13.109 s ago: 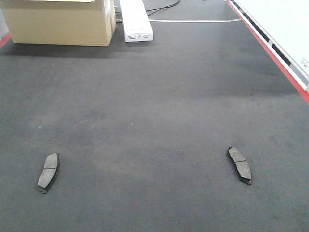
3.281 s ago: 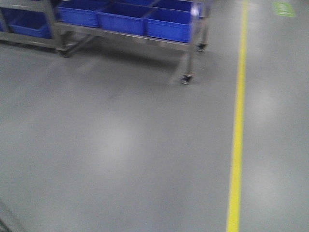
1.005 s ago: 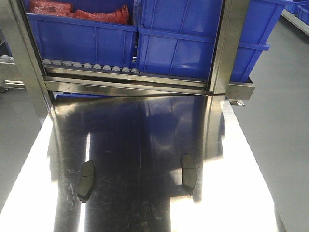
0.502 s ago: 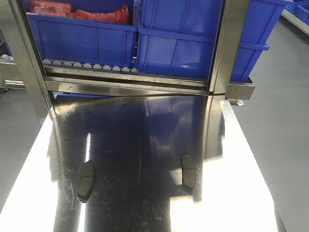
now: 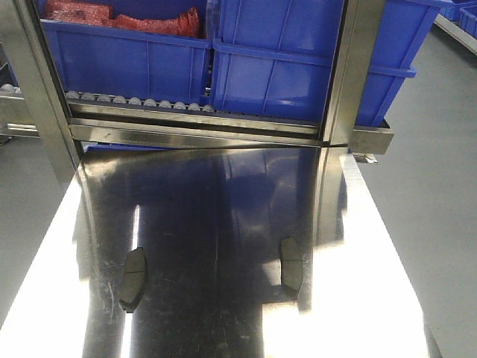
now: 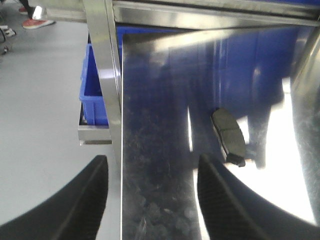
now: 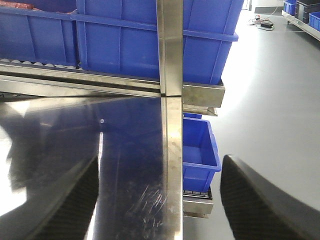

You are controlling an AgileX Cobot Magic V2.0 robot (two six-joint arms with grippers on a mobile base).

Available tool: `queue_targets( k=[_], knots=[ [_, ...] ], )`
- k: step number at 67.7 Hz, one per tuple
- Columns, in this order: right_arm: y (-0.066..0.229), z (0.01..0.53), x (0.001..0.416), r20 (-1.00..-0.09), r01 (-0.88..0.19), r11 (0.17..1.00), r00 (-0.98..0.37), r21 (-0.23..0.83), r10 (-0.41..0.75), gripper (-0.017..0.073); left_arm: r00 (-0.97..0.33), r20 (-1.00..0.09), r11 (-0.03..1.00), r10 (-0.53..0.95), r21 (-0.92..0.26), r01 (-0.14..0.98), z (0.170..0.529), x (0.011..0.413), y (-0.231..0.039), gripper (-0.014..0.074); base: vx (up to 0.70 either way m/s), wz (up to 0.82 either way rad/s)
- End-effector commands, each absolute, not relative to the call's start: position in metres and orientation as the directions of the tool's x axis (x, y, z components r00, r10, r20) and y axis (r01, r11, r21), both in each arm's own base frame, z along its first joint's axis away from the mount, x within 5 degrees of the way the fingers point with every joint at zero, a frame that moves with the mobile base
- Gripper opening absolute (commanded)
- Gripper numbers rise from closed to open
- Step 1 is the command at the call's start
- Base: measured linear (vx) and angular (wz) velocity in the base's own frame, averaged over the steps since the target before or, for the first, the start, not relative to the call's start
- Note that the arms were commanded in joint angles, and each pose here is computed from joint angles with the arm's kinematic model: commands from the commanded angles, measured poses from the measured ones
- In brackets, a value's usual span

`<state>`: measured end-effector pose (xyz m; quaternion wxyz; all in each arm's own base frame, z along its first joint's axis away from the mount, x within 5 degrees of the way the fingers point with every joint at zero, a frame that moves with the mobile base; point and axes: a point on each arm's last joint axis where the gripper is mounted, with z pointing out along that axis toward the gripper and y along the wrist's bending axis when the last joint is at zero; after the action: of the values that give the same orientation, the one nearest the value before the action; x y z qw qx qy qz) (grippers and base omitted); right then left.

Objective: Move and align brake pads A on conveyor

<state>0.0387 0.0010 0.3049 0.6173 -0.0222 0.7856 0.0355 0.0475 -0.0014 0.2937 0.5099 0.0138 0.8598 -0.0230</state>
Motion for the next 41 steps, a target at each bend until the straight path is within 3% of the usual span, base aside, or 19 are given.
queue_targets(
  k=[1,19,41],
  knots=[
    [0.001,0.318,0.040,-0.988,-0.080,0.997,-0.156,0.021,0.008,0.0487,-0.425,-0.905,0.997,-0.028,-0.058,0.057,0.305,0.052,-0.004,0.0375,0.00,0.00],
    [0.001,0.318,0.040,-0.988,-0.080,0.997,-0.156,0.021,0.008,0.0487,-0.558,-0.825,0.984,-0.092,-0.160,0.073,0.329,0.094,-0.016,0.0375,0.00,0.00],
    [0.001,0.318,0.040,-0.988,-0.080,0.997,-0.156,0.021,0.008,0.0487,-0.743,-0.666,0.989,-0.058,-0.138,0.046,0.326,0.189,-0.026,0.0377,0.00,0.00]
  ],
)
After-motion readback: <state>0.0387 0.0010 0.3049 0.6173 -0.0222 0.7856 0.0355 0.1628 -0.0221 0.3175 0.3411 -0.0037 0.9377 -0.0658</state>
